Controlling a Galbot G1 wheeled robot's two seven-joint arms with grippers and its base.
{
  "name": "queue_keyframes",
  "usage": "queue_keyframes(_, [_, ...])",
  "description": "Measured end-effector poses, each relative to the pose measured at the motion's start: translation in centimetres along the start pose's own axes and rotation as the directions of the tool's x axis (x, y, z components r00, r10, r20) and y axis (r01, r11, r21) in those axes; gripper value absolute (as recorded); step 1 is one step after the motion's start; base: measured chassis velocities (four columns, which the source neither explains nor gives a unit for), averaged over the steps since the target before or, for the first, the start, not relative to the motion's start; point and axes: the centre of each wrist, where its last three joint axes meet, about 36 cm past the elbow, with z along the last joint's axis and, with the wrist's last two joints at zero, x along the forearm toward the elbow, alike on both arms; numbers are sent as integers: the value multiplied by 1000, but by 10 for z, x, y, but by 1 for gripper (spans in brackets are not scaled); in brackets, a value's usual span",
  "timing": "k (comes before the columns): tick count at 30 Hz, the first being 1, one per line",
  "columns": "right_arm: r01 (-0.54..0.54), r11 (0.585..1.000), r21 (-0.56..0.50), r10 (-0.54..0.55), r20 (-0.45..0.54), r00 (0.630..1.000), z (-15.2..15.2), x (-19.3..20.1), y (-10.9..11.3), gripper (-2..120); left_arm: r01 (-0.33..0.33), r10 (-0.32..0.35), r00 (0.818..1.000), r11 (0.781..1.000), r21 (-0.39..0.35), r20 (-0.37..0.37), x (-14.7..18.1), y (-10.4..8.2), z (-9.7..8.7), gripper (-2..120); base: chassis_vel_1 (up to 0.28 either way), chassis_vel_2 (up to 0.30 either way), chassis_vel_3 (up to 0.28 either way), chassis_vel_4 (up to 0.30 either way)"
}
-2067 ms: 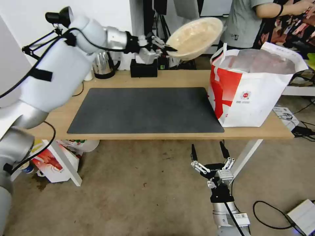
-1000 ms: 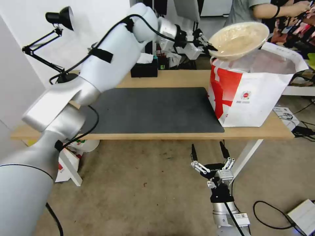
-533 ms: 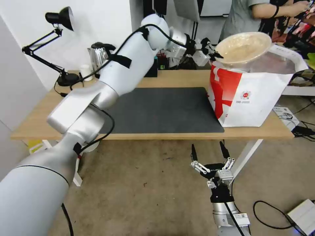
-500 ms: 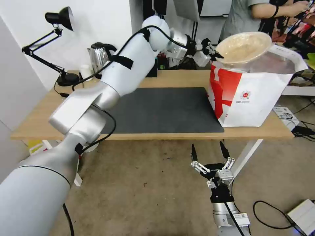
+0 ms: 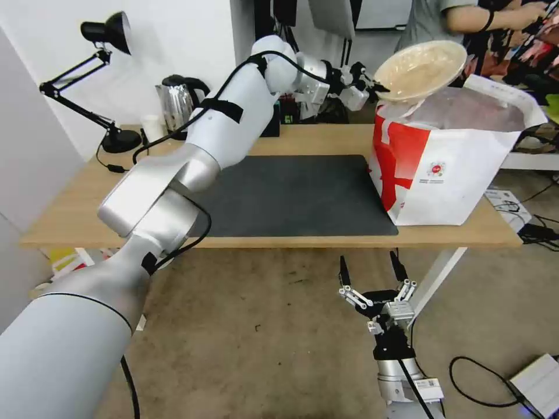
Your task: Pick up the trash from the table and place it into the takeout bag.
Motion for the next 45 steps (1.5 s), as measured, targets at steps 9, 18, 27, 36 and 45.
queue_keyframes(9, [0, 1000, 0, 0, 0, 1000, 0, 0, 0, 100, 50, -50, 999, 998, -29, 14, -3, 18, -3, 16, 0, 0, 0, 0])
queue_keyframes(18, [0, 1000, 0, 0, 0, 1000, 0, 0, 0, 100, 58, -58, 998, 998, -24, 35, -9, 22, -8, 47, 0, 0, 0, 0])
queue_keyframes(27, [0, 1000, 0, 0, 0, 1000, 0, 0, 0, 100, 29, -27, 999, 999, -36, 44, -14, 22, -11, 84, 0, 0, 0, 0])
queue_keyframes(36, [0, 1000, 0, 0, 0, 1000, 0, 0, 0, 100, 38, -37, 998, 998, -41, 47, -6, 33, -9, 100, 0, 0, 0, 0])
queue_keyframes(45, [0, 1000, 0, 0, 0, 1000, 0, 0, 0, 100, 74, -73, 997, 997, -28, 35, 32, 48, 1, 100, 0, 0, 0, 0])
